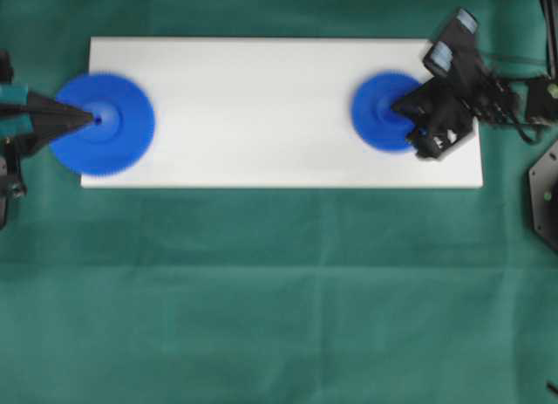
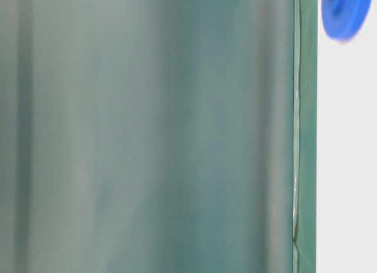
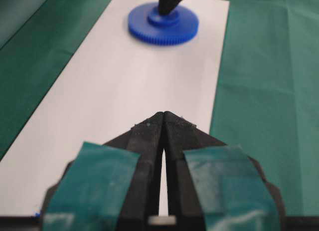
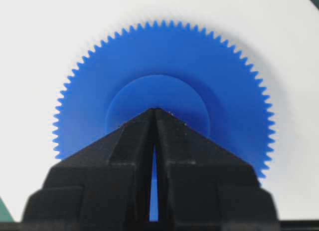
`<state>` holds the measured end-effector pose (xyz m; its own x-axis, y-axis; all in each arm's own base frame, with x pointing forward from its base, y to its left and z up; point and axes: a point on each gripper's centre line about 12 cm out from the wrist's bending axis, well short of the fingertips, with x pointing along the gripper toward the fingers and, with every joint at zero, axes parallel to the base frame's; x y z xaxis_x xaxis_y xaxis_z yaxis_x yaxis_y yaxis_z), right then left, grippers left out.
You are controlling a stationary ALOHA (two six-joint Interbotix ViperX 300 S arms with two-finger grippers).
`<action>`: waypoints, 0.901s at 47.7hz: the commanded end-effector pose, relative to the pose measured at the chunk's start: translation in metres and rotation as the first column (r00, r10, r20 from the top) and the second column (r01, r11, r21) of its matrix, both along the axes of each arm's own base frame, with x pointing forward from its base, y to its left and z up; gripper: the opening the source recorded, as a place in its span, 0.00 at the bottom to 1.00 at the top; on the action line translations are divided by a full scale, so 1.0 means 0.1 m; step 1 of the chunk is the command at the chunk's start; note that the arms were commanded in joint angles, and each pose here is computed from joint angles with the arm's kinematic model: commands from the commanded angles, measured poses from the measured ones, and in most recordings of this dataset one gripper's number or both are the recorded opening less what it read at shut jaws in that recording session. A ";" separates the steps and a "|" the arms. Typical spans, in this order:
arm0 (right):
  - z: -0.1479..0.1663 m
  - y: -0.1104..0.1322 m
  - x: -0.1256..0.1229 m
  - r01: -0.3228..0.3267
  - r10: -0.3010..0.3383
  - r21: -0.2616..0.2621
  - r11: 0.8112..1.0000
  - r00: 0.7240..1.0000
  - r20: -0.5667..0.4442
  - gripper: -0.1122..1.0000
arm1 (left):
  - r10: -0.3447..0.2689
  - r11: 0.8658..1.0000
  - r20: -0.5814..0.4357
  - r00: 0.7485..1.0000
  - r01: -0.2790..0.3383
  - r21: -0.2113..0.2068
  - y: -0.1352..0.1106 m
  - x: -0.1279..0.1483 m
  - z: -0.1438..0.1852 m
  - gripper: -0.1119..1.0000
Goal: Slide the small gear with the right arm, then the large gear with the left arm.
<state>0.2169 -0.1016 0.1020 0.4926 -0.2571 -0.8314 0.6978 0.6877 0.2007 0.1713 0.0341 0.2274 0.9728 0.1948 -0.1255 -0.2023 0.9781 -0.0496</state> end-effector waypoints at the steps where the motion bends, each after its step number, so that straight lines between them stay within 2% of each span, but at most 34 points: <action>1: -0.22 0.12 -0.44 0.062 -0.052 0.051 0.997 0.984 -0.169 0.55 | 0.004 1.000 0.015 1.000 -0.004 0.002 0.01 0.02 0.06 0.10; 5: -0.17 0.14 -0.54 0.086 -0.077 0.044 0.995 0.983 -0.168 0.55 | 0.005 1.000 0.014 1.000 -0.005 0.001 0.01 0.02 0.06 0.10; 12: -0.03 0.15 -0.57 0.107 -0.104 0.024 0.994 0.990 -0.094 0.55 | 0.007 1.000 0.014 1.000 -0.007 0.001 0.02 0.03 0.06 0.10; 28: 0.01 0.15 -0.56 0.099 -0.098 0.011 0.995 0.993 -0.067 0.55 | 0.008 1.000 0.015 1.000 -0.008 0.002 0.02 0.03 0.07 0.10; 43: 0.13 0.11 -0.39 0.054 -0.052 -0.025 0.998 0.998 0.044 0.55 | 0.008 1.000 0.020 1.000 -0.008 0.004 0.02 0.03 0.09 0.10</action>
